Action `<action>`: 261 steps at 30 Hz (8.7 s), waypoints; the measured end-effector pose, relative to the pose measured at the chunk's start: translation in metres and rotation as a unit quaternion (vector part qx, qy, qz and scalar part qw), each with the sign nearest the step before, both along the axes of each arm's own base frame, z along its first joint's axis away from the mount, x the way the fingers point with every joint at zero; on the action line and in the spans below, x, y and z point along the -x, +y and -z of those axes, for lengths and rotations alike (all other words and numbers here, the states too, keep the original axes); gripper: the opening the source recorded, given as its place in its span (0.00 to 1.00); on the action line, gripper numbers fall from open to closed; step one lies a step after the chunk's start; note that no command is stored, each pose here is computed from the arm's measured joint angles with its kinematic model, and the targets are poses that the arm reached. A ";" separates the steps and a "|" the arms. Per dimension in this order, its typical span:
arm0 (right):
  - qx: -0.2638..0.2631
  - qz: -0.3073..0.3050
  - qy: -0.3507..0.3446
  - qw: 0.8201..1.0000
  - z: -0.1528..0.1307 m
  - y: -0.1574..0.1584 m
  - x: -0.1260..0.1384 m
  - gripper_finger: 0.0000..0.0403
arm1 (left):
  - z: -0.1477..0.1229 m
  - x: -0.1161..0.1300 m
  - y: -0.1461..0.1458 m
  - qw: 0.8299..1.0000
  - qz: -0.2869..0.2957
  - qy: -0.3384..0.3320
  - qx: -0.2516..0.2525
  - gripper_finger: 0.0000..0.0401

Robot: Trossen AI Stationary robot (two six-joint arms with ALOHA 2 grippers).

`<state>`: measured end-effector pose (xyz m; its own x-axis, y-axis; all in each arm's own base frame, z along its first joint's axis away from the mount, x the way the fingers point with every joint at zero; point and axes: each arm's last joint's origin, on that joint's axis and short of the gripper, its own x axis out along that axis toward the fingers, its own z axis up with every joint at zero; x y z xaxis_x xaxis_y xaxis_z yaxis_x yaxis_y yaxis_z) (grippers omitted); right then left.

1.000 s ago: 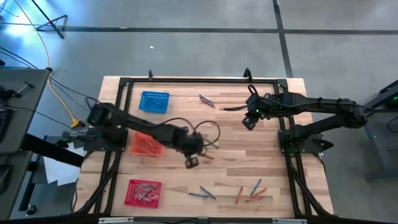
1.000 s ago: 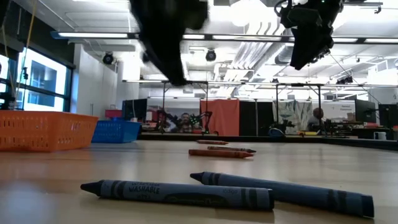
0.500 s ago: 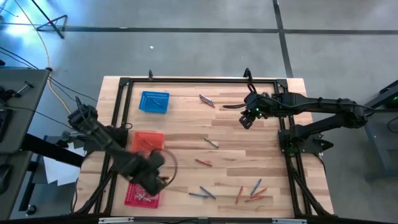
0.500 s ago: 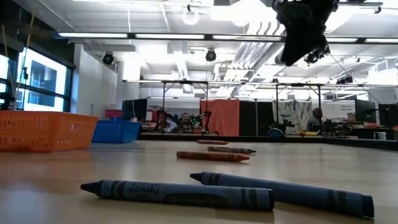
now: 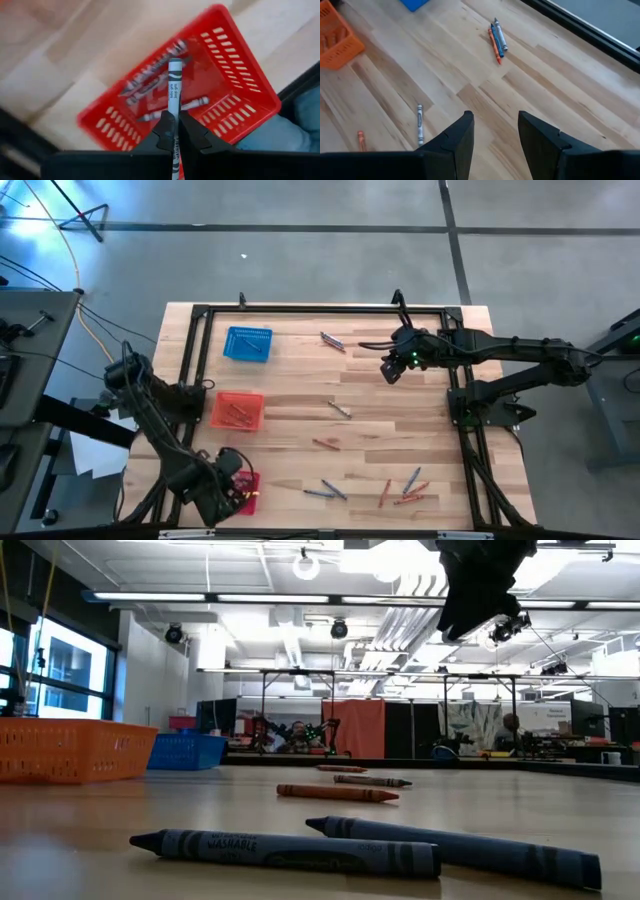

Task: Sort crayons
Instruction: Put the gray crayon into the red bin, then put the orange crayon into the orange bin, then put the gray crayon into the red bin

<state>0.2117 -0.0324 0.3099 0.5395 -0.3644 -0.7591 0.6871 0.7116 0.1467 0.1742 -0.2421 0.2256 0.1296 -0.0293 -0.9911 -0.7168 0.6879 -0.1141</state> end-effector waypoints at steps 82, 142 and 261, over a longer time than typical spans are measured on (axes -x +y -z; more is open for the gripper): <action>-0.048 -0.004 0.048 0.998 0.007 0.003 0.008 0.37 | 0.057 -0.205 0.198 0.883 0.384 -0.208 -0.171 0.16; -0.043 -0.012 0.050 0.998 0.007 0.003 0.008 0.37 | 0.115 -0.218 0.233 0.905 0.375 -0.162 -0.121 0.01; -0.054 0.020 0.032 0.998 0.006 -0.003 0.008 0.37 | -0.006 -0.113 0.259 0.905 0.255 -0.196 -0.280 0.17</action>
<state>0.2042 -0.0355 0.3042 0.4751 -0.2985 -0.8278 0.7249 0.6660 0.1759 0.2874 0.0164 0.2315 0.5852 0.3078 -0.7502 -0.2707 0.9463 0.1770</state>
